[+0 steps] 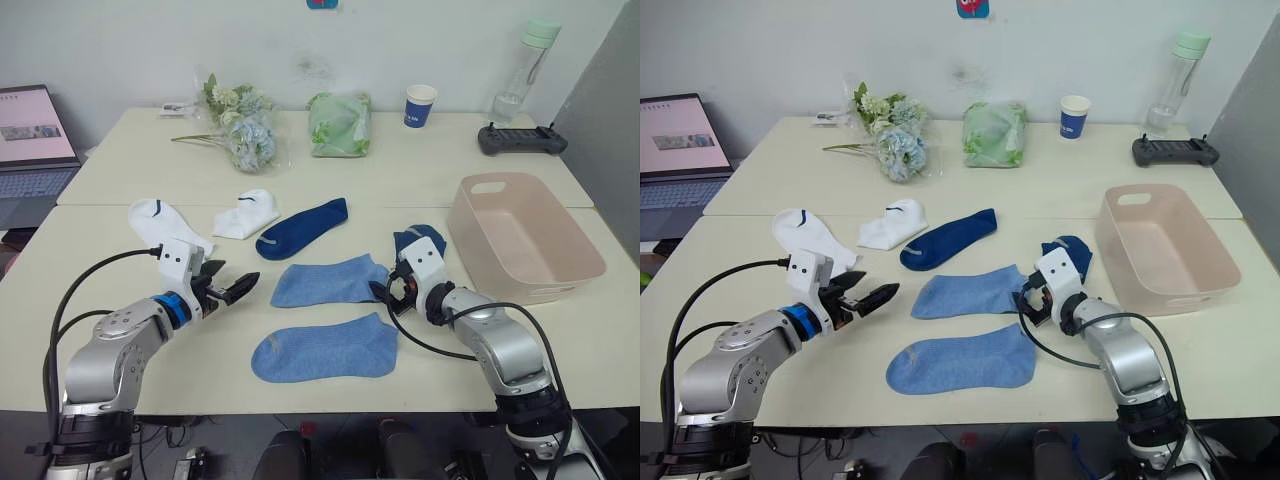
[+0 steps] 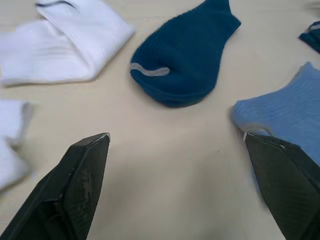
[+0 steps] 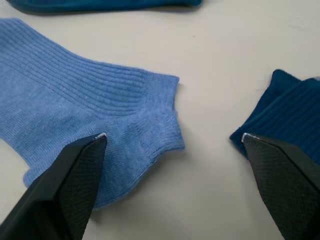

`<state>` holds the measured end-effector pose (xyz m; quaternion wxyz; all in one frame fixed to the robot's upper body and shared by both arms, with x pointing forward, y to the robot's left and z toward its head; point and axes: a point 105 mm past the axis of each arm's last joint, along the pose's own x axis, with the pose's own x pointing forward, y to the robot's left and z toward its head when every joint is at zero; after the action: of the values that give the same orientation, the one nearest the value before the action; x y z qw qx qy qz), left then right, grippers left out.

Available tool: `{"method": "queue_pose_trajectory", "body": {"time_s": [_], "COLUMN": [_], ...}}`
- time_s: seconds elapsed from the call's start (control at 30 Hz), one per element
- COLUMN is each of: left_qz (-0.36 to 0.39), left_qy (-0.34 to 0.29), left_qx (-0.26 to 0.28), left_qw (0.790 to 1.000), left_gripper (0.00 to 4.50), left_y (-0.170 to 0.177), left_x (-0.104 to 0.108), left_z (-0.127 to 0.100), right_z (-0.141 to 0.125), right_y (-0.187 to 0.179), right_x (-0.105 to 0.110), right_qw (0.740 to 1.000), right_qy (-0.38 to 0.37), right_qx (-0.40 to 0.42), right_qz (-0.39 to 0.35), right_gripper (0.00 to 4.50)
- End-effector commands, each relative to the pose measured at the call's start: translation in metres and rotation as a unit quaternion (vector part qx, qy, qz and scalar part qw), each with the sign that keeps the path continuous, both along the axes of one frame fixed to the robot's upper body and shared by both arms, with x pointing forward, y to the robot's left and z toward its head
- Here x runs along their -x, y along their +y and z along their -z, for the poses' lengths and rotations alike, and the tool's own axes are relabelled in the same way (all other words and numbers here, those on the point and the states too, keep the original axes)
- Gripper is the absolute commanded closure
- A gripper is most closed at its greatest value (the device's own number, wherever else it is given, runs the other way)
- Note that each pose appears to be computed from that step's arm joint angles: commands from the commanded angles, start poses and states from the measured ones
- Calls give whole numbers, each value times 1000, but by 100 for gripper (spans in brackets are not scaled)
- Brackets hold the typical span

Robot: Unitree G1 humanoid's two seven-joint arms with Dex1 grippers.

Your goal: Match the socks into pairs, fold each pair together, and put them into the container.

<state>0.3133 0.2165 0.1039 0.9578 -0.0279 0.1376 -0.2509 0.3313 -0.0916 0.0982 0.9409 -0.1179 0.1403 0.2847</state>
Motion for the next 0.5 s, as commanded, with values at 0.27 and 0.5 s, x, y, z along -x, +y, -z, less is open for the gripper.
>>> {"method": "queue_pose_trajectory", "body": {"time_s": [0.27,0.5], "left_qz": [50,50], "left_qy": [3,-21], "left_qx": [-25,-27], "left_qw": [998,998], "left_gripper": [0,0], "left_y": [-47,-63], "left_x": [-1,-2], "left_z": [17,17], "right_z": [-14,-8], "right_y": [4,5], "right_x": [0,-1], "right_qw": [999,1000], "right_qy": [-32,-23], "right_qx": [-14,-16], "right_qz": [-5,4], "right_gripper": [5,5]}}
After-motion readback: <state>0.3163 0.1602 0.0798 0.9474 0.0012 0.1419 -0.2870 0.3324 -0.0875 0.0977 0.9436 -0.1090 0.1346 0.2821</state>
